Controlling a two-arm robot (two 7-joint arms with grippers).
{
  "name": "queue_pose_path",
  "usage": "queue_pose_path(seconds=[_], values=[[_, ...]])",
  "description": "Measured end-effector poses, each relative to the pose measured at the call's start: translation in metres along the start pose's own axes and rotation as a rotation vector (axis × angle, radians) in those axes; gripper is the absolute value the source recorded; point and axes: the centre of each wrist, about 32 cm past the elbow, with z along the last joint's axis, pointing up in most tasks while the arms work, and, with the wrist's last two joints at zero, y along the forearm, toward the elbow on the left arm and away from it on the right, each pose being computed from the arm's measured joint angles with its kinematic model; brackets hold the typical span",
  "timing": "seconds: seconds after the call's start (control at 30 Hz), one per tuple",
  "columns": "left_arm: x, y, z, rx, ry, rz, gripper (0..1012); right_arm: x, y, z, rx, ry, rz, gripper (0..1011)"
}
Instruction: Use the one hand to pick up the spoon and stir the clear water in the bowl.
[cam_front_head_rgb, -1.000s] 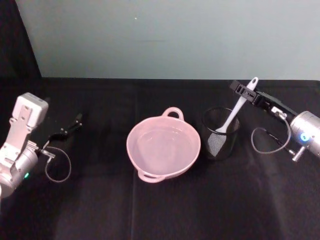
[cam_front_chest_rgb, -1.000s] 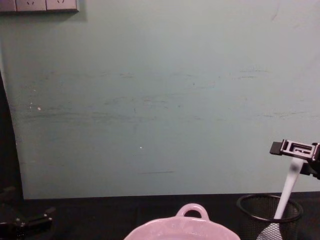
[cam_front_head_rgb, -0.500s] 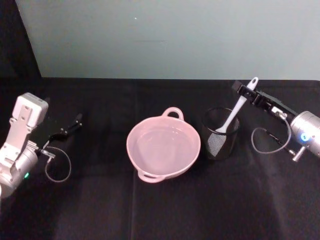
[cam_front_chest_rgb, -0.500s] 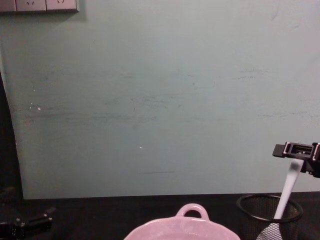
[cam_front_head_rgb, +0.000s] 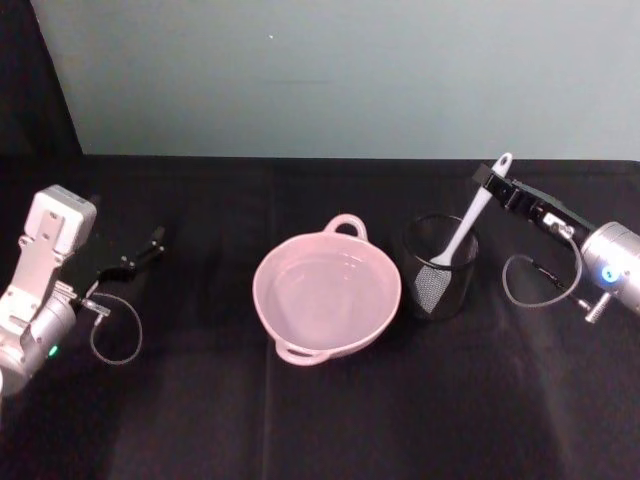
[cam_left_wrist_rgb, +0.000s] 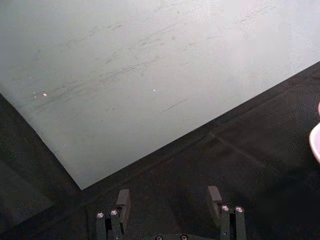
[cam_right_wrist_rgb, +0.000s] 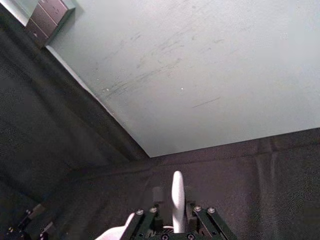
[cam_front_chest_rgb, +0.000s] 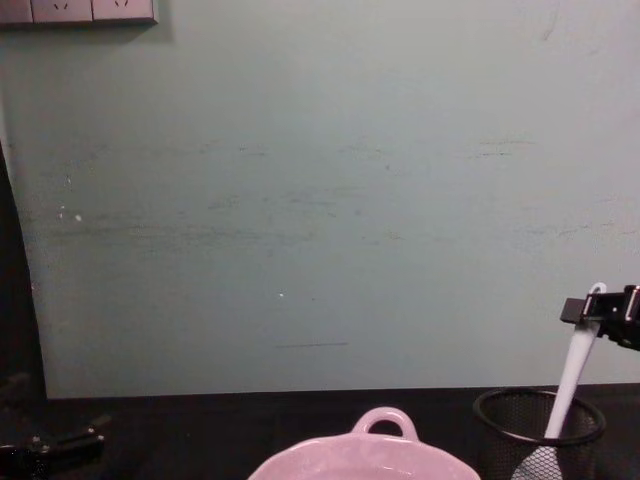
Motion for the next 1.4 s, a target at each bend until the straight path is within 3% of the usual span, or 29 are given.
queue_pose_path(seconds=[0.17,0.4,0.53,0.73,0.87,1.17,1.4], values=[[0.0,0.0,0.0,0.0,0.0,0.0,1011,0.0,0.0,0.0,0.0,0.0,0.0,133],[0.0,0.0,0.0,0.0,0.0,0.0,1011,0.0,0.0,0.0,0.0,-0.001,0.0,114],[0.0,0.0,0.0,0.0,0.0,0.0,1011,-0.01,-0.002,0.004,0.015,-0.121,0.017,114],[0.0,0.0,0.0,0.0,0.0,0.0,1011,-0.023,-0.007,0.011,0.033,-0.256,0.02,114],[0.0,0.0,0.0,0.0,0.0,0.0,1011,-0.035,-0.015,0.024,0.061,-0.345,0.025,114],[0.0,0.0,0.0,0.0,0.0,0.0,1011,-0.057,-0.029,0.055,0.102,-0.457,0.055,114],[0.0,0.0,0.0,0.0,0.0,0.0,1011,-0.082,-0.035,0.079,0.131,-0.525,0.131,114]])
